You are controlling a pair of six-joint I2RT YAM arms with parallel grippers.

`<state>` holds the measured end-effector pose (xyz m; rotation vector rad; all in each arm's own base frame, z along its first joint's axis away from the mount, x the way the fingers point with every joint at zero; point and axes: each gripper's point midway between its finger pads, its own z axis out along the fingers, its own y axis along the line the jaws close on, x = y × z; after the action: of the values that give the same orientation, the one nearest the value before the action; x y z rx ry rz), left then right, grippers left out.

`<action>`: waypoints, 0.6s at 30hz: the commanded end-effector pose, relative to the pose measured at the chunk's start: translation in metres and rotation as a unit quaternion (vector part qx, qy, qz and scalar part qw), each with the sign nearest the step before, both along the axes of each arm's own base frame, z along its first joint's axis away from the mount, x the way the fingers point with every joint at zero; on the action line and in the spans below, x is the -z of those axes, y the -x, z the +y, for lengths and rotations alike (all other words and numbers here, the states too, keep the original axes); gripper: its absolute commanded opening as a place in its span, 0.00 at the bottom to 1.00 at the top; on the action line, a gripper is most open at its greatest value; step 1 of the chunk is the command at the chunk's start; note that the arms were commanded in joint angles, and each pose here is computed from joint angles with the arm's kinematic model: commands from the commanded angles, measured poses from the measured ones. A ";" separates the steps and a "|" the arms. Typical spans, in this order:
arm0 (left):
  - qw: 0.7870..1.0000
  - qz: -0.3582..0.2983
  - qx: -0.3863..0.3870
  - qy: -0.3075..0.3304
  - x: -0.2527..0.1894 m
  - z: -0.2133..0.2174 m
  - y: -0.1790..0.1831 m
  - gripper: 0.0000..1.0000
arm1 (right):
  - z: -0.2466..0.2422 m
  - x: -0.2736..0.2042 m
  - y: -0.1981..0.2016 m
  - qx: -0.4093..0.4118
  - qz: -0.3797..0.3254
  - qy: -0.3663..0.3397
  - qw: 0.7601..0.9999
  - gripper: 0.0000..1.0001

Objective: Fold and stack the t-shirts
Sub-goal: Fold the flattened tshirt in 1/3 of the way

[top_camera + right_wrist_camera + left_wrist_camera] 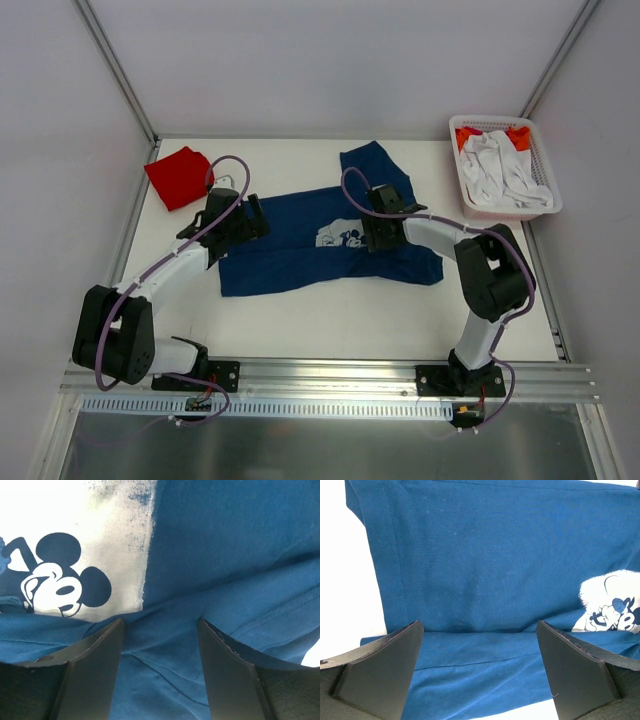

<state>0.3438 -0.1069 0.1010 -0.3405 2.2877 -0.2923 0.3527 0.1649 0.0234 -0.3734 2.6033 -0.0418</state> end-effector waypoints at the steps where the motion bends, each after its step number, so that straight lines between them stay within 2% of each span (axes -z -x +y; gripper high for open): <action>1: 1.000 -0.010 0.004 -0.006 -0.008 0.001 0.005 0.99 | 0.004 0.001 0.021 0.011 0.011 -0.014 1.000 0.64; 7: 1.000 -0.015 0.005 -0.004 -0.013 0.001 0.007 0.99 | 0.014 0.006 0.049 0.008 0.015 -0.012 1.000 0.64; 18: 1.000 -0.026 0.004 -0.006 -0.023 0.006 0.015 0.99 | 0.022 0.015 0.124 0.010 0.020 0.011 1.000 0.64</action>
<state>0.3352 -0.1041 0.1208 -0.3372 2.2507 -0.3083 0.2679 0.2031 0.0200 -0.3701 2.5643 0.0160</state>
